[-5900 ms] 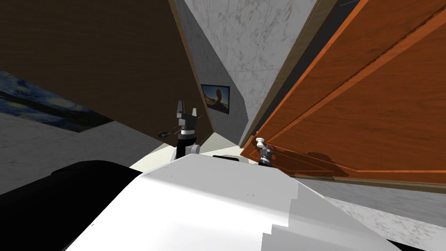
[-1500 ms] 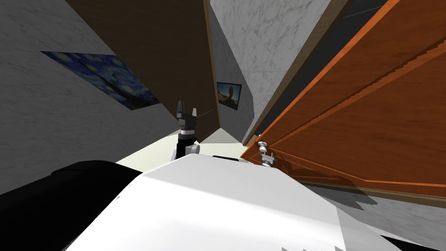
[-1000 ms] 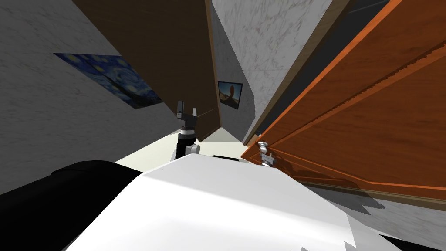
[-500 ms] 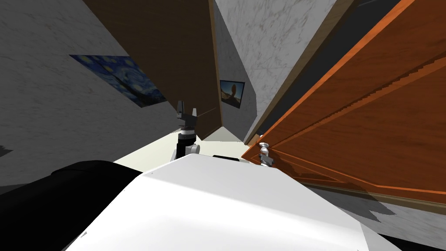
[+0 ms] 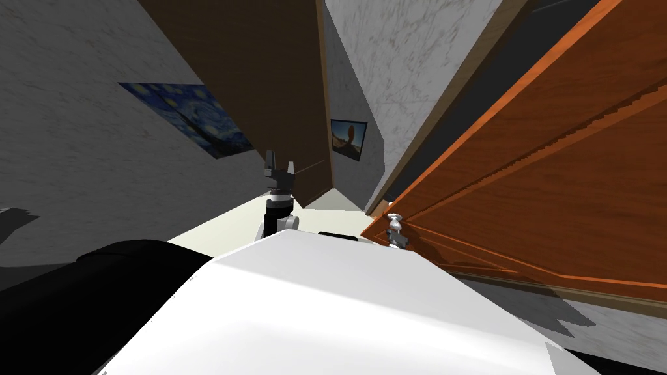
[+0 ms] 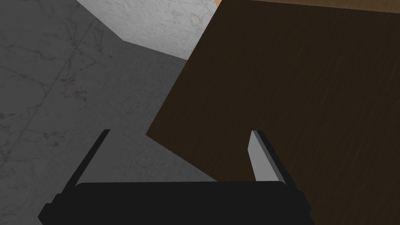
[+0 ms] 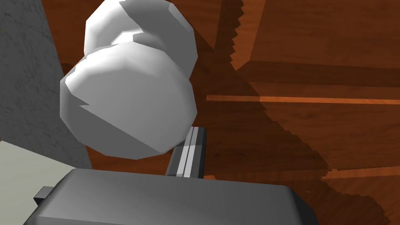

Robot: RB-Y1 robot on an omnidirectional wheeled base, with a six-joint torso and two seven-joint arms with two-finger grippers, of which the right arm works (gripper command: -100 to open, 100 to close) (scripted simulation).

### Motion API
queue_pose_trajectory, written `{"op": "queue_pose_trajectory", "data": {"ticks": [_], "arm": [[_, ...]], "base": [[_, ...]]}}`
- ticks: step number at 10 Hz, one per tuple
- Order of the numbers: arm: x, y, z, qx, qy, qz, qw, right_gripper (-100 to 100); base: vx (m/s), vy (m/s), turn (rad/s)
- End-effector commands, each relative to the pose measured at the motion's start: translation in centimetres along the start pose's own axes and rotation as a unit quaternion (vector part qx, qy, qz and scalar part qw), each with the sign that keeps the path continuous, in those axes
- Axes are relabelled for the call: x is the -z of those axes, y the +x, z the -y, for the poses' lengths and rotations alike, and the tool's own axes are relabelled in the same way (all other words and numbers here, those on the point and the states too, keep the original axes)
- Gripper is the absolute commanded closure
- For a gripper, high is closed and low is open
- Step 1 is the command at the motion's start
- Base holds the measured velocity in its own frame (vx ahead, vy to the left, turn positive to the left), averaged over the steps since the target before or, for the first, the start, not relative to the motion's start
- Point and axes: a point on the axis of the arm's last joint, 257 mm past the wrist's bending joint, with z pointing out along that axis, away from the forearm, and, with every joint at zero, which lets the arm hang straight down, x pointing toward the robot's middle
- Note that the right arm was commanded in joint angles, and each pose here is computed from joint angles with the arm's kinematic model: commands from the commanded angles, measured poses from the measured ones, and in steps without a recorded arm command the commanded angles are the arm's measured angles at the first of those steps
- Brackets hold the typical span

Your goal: Pull the door open

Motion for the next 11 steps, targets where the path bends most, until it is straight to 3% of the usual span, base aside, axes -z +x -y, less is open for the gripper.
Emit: {"op": "queue_pose_trajectory", "data": {"ticks": [1,4,5,7,8,9,11], "arm": [[-0.37,1.2,2.1,-0.031,0.011,-0.017,0.9993,-100],[-0.37,1.2,2.1,-0.031,0.011,-0.017,0.9993,-100],[-0.18,1.1,2.3,-0.056,0.011,-0.014,0.9983,-100],[-0.10,1.0,2.3,-0.066,0.011,-0.013,0.9977,-100],[0.49,-0.1,0.4,-0.049,-0.002,0.003,0.9988,-100],[0.19,-0.5,-0.4,-0.049,-0.004,0.014,0.9987,-100],[-0.29,-0.3,-0.6,-0.051,-0.003,0.018,0.9985,-100]], "base": [[-0.058,-0.005,0.026],[-0.012,0.004,0.000],[-0.037,-0.011,0.047],[-0.048,-0.017,0.045],[-0.014,-0.031,-0.034],[0.006,-0.014,-0.083],[0.010,0.018,-0.049]]}}
